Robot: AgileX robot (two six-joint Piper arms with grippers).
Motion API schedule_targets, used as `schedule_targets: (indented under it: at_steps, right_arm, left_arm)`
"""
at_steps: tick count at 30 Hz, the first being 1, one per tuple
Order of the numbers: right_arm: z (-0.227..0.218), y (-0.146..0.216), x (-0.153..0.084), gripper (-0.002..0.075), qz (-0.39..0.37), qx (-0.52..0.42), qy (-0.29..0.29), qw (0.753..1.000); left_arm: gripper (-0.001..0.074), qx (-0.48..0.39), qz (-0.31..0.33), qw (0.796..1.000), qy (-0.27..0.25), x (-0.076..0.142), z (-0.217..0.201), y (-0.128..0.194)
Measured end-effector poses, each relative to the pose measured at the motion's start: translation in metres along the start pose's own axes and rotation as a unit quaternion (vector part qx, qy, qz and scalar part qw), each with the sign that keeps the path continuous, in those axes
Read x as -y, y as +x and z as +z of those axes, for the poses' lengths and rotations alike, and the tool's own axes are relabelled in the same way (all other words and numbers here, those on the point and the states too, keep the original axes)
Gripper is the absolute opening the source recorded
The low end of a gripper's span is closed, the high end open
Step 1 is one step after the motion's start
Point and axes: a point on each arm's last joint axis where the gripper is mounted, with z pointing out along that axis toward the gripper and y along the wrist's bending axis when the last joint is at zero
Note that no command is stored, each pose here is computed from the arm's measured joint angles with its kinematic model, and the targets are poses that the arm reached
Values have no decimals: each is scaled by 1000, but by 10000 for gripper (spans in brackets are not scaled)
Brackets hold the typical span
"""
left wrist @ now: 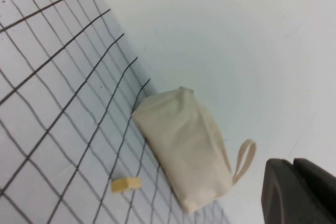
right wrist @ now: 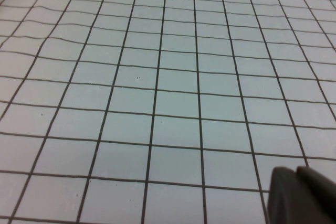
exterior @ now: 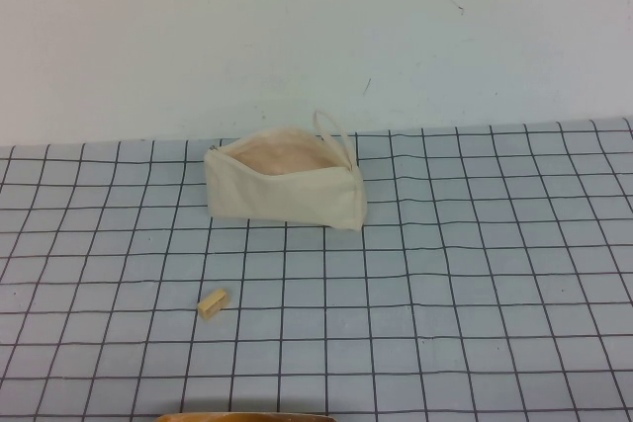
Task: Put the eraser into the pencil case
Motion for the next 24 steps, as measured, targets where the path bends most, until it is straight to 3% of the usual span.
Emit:
schedule_targets:
  at_steps: [6,8,11,15,18,24]
  right_arm:
    - [0,0,0,-1,0,0,0,1000]
    - [0,0,0,-1,0,0,0,1000]
    - [0,0,0,-1,0,0,0,1000]
    - [0,0,0,-1,0,0,0,1000]
    - [0,0,0,-1,0,0,0,1000]
    - [0,0,0,-1,0,0,0,1000]
  left_arm:
    - [-1,41,-53,997,23,4,0,-8]
    - [-1,60,-39,997,28,5,-1,-11]
    - [-1,27,125,991,45,30,-7,-12]
    - [-1,-69,245,967,30,55,-7,-10]
    - [-1,-158,311,937,-1,69,0,-10]
    - [-1,-308,443,842,-4,105,27,-20]
